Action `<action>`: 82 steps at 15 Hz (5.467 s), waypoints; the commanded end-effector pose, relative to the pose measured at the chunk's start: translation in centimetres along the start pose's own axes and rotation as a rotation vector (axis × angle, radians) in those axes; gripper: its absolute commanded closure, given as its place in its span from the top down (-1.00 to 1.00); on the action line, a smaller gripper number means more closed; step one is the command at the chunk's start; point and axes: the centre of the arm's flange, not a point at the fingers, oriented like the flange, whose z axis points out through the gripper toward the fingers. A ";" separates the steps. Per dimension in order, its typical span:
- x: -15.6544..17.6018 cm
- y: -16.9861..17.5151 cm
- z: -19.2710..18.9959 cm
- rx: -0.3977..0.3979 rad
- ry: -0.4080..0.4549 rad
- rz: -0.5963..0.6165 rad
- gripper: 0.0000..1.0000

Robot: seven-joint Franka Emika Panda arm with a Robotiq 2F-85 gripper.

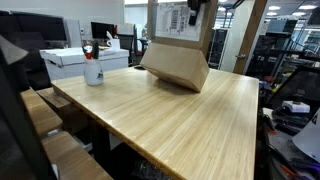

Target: Open the box and spill out the contents

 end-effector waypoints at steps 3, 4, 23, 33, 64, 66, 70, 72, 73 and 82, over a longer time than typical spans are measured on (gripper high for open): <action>0.5 -1.4 -1.7 0.010 0.033 0.001 -0.92; 0.6 -1.5 -2.0 0.025 0.030 -0.007 -0.92; 2.2 4.9 0.2 0.164 -0.049 0.196 -0.92; 1.4 6.4 3.5 0.113 -0.130 0.217 -0.92; -0.7 7.9 11.4 -0.070 -0.331 0.231 -0.93; -0.7 7.9 11.7 -0.070 -0.339 0.231 -0.93; -0.3 7.5 10.2 -0.055 -0.307 0.221 -0.93; 0.0 7.1 9.3 -0.047 -0.282 0.214 -0.93; 0.2 6.8 8.8 -0.040 -0.270 0.208 -0.93; 0.0 2.1 3.9 -0.018 -0.148 0.111 -0.93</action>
